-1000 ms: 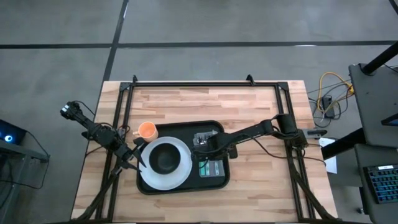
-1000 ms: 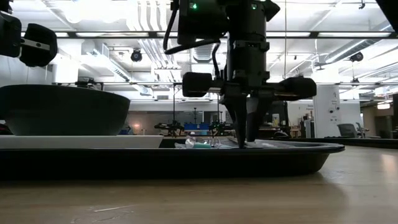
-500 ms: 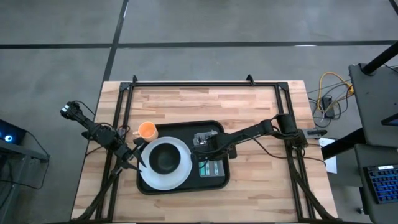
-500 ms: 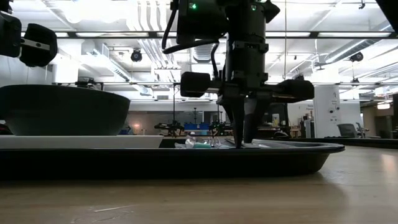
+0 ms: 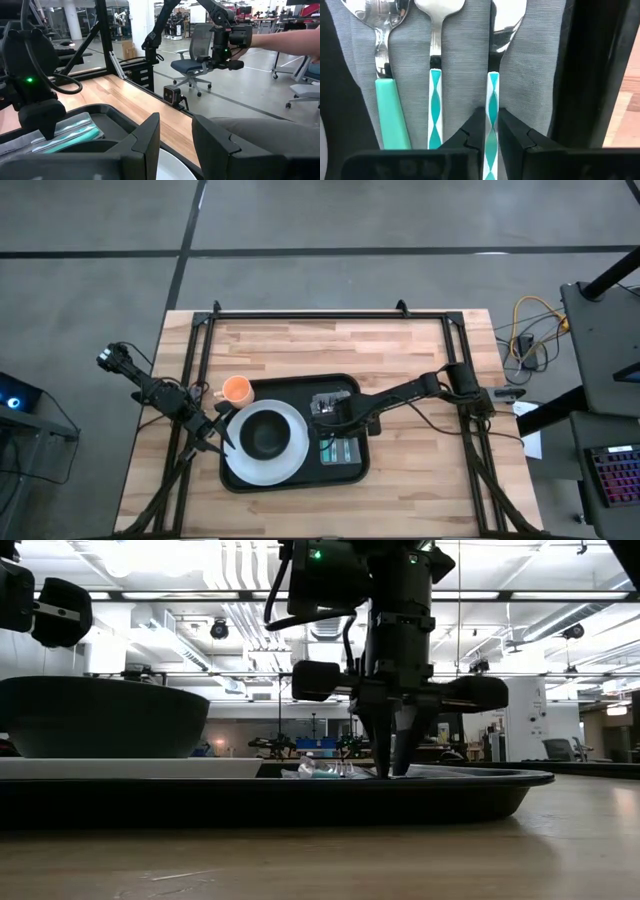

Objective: Set up tray
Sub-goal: Put the white patterned knife on the gray napkin to the right of the white patterned fork, then return to Home Position

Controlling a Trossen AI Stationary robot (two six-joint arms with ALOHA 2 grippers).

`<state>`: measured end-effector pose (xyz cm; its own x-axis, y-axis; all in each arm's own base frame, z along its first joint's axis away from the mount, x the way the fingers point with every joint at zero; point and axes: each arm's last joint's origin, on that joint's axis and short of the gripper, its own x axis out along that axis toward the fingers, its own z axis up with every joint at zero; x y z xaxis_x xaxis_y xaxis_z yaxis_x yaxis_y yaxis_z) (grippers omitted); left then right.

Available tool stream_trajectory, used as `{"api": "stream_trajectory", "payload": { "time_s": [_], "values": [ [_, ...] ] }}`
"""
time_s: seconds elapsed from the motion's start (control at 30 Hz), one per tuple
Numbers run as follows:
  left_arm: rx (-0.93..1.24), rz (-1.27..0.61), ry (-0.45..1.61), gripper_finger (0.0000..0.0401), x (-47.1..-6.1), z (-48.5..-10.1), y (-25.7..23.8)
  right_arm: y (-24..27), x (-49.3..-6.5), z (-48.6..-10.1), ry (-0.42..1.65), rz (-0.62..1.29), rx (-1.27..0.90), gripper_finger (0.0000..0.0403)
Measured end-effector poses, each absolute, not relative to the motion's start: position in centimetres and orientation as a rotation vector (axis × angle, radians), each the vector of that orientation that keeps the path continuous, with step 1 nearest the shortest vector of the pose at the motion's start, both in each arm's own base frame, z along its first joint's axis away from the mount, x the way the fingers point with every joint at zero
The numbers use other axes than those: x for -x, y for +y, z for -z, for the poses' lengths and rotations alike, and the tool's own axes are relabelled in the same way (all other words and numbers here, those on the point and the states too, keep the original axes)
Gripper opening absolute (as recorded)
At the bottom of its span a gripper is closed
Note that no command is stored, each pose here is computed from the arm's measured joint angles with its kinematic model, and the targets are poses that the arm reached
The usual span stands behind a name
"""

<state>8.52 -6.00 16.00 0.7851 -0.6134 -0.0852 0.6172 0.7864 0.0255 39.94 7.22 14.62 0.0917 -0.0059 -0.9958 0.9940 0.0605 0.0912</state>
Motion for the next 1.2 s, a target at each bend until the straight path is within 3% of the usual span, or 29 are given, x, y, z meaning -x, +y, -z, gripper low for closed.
{"api": "stream_trajectory", "payload": {
  "time_s": [0.2,0.4,1.2],
  "values": [
    [-0.053,0.664,0.074,0.0096,-8.5,-16.0,-6.0,7.2,-39.9,-14.5,1.157,1.106,-1.209,0.0075],
    [-0.053,0.664,0.074,0.0096,-8.5,-16.0,-6.0,7.2,-40.0,-14.7,1.158,1.096,-1.205,0.0089],
    [-0.053,0.664,0.074,0.0096,-8.5,-16.0,-6.0,7.6,-42.0,-18.6,1.127,0.887,-1.15,0.0057]
  ]
}}
